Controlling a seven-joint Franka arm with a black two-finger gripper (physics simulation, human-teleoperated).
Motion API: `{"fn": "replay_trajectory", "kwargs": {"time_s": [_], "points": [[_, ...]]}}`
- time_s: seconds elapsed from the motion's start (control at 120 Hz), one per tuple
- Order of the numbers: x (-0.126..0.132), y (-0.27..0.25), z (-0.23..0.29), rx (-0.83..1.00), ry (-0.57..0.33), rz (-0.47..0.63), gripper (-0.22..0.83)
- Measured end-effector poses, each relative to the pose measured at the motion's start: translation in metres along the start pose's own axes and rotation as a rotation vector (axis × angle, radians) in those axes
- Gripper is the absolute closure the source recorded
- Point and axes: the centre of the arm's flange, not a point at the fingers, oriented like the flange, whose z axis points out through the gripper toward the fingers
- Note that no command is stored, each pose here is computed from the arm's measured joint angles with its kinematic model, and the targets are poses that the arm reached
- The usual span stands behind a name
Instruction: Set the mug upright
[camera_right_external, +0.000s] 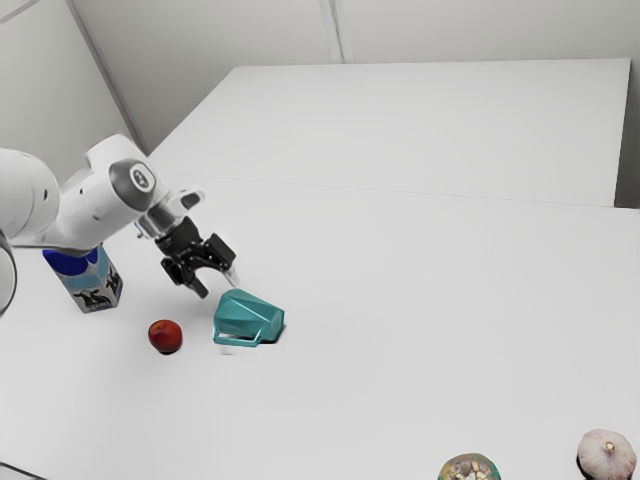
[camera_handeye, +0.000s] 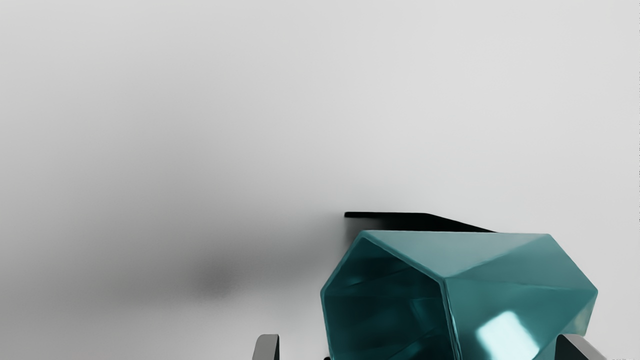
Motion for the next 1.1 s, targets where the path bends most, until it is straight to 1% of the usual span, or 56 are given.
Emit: {"fn": "replay_trajectory", "kwargs": {"time_s": [0.433, 0.658, 0.95, 1.025, 1.1], "points": [[-0.003, -0.001, 0.029, -0.195, 0.079, 0.085, 0.0], [-0.009, -0.001, 0.041, -0.265, 0.092, 0.119, 0.0], [-0.016, 0.001, 0.051, -0.313, 0.079, 0.168, 0.0], [-0.017, 0.002, 0.053, -0.321, 0.081, 0.177, 0.02], [-0.017, 0.004, 0.052, -0.326, 0.084, 0.189, 0.08]]}}
